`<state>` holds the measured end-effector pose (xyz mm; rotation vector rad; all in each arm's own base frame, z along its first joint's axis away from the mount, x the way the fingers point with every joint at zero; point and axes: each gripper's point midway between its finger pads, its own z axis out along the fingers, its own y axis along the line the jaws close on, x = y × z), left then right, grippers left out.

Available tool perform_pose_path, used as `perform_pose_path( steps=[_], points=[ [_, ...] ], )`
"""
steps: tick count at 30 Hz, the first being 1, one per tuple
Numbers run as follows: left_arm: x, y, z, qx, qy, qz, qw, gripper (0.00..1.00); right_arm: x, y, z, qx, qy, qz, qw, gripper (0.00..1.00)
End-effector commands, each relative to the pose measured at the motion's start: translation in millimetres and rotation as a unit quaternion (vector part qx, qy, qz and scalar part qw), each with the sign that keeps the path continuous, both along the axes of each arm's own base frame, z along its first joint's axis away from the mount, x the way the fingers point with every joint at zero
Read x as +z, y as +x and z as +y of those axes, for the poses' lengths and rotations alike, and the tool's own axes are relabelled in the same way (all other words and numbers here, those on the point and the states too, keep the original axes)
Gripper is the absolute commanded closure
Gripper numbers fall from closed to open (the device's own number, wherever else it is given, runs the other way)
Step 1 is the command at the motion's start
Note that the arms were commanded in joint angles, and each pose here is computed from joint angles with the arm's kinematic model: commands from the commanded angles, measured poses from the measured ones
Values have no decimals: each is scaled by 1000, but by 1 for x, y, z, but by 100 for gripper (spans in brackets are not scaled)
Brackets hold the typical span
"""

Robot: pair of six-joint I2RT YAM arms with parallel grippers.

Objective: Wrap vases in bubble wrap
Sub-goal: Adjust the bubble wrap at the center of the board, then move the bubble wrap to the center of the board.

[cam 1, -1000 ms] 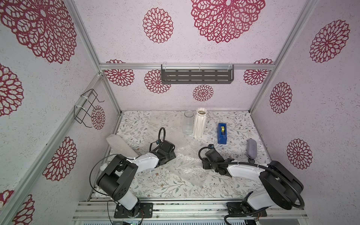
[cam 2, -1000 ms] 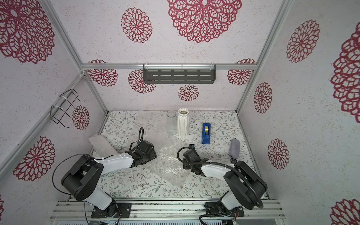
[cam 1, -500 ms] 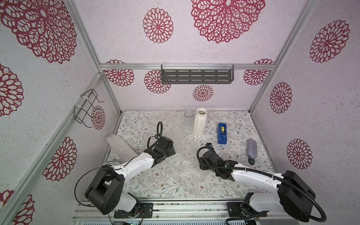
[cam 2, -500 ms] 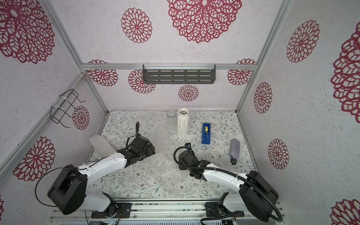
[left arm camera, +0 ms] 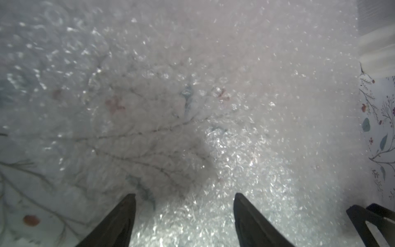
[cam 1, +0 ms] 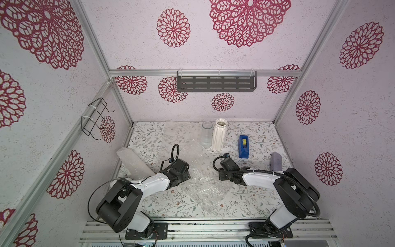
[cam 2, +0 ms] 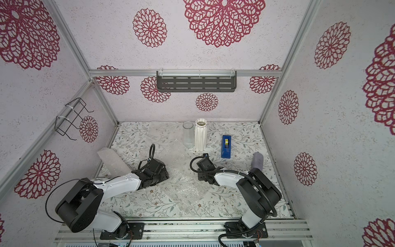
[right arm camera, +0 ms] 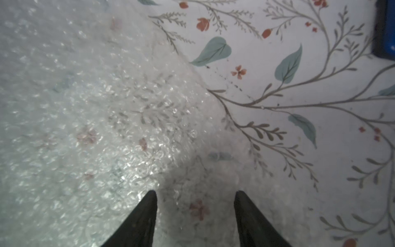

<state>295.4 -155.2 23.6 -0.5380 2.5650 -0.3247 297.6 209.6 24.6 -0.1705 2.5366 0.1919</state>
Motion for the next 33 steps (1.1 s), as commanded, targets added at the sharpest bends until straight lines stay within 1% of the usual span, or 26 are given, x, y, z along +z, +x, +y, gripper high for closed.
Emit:
perform_pose_path(
  steps=[1, 5, 7, 10, 12, 14, 16, 20, 23, 25, 27, 30, 33],
  points=[
    [3, 19, 3, -1, -11, -9, 1000, 26, -1, -16, -2, 12, 1, 3, 1000, 40],
    [-3, 32, 13, -11, 4, 0, 1000, 26, -4, -42, 8, 18, 18, 11, 1000, 42],
    [-3, 40, 18, -20, 15, 5, 1000, 26, -2, -54, 21, 25, 39, 12, 999, 42],
    [1, 54, 23, -29, 23, -4, 999, 26, 3, -67, 45, 40, 69, 22, 997, 42],
    [5, 64, 23, -31, 20, -7, 999, 26, 9, -73, 59, 48, 86, 21, 995, 42],
    [10, 69, 17, -30, -7, -3, 1000, 26, 16, -77, 70, 61, 96, 13, 993, 42],
    [21, 70, 10, -30, -28, -12, 999, 25, 23, -77, 72, 70, 92, 4, 993, 41],
    [39, 52, 27, 5, -15, -28, 999, 24, 36, -62, 53, 61, 42, -30, 997, 38],
    [46, 40, 32, 14, -18, -43, 999, 24, 39, -50, 38, 46, 28, -36, 998, 38],
    [41, 37, 31, 0, -12, -33, 999, 24, 37, -46, 37, 44, 36, -33, 998, 38],
    [32, 39, 26, -13, -17, -20, 1000, 24, 32, -45, 42, 47, 40, -25, 998, 38],
    [21, 47, 17, -25, -24, -11, 999, 24, 19, -46, 52, 50, 50, -4, 997, 39],
    [13, 58, 22, -17, -16, -5, 1000, 24, 7, -48, 61, 50, 65, 14, 997, 40]
  ],
)
